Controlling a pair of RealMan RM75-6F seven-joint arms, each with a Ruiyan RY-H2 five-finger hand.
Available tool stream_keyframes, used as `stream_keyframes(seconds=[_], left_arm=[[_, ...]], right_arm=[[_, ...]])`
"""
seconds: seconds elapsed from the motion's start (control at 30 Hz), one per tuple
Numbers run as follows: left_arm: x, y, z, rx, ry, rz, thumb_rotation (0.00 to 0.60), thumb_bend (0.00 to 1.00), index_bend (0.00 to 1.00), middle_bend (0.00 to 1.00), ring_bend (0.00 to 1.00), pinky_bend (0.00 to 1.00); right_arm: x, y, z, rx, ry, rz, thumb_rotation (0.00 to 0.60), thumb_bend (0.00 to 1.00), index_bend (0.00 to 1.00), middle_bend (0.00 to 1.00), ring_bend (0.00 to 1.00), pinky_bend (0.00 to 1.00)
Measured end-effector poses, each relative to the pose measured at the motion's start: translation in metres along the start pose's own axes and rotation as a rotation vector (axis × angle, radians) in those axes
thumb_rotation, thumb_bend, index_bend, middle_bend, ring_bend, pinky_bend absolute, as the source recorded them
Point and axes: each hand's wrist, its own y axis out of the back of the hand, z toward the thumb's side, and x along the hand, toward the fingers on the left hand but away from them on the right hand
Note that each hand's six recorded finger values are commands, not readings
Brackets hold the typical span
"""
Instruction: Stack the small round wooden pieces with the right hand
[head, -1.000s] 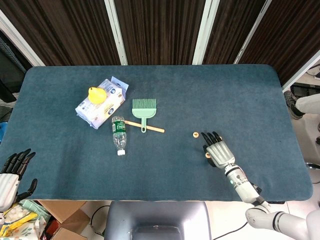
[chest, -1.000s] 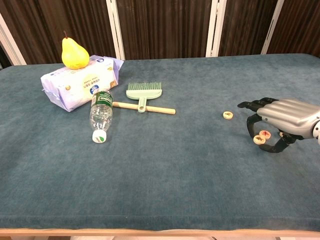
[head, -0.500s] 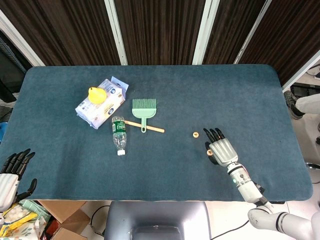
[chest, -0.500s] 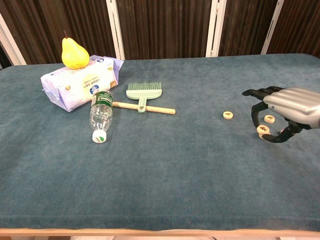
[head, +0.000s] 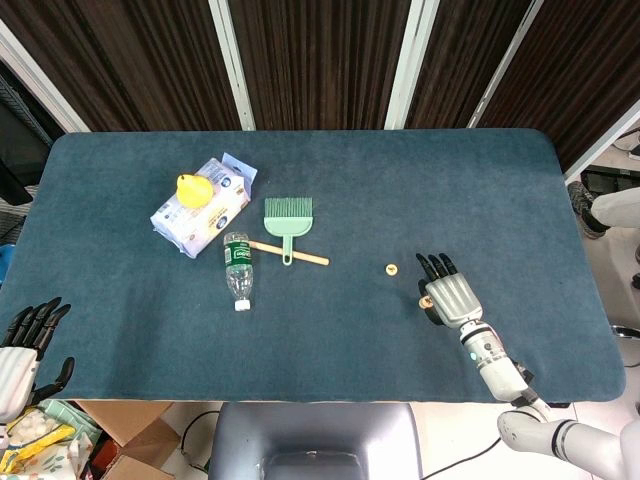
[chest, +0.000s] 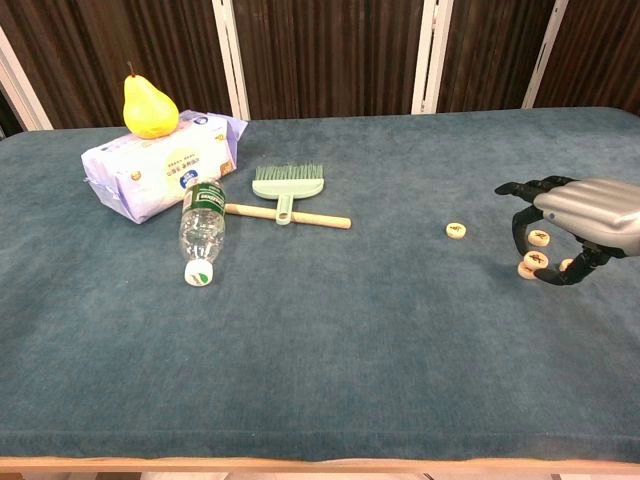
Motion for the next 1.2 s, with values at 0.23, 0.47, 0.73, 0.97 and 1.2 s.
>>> stream_keyframes(seconds=[0.23,0.47,0.73,0.97,1.2], left_arm=[[0.000,0.000,0.000,-0.002,0.000,-0.001,0.600,0.48,0.00,0.00,0.00,0.00],[0.000,0.000,0.000,-0.001,-0.003,0.002,0.600,0.48,0.00,0.00,0.00,0.00],[0.000,0.001,0.000,-0.001,-0.001,0.003,0.600,0.48,0.00,0.00,0.00,0.00],[-0.001,0.001,0.000,-0.002,0.000,0.005,0.600,0.48,0.00,0.00,0.00,0.00],[-0.002,0.001,0.001,-0.001,-0.005,0.004,0.600,0.48,0.00,0.00,0.00,0.00]], right_arm=[[-0.001,-0.002,0.001,0.008,-0.002,0.007,0.600,0.46,0.62,0.04,0.00,0.00],[0.000,-0.004,0.000,0.010,-0.008,0.018,0.600,0.46,0.54,0.05,0.00,0.00],[0.002,-0.002,-0.001,0.007,-0.011,0.017,0.600,0.46,0.47,0.05,0.00,0.00],[0.020,0.007,-0.013,-0.004,-0.028,-0.034,0.600,0.46,0.46,0.04,0.00,0.00],[0.038,-0.001,-0.036,-0.002,-0.068,-0.017,0.600,0.46,0.48,0.04,0.00,0.00]])
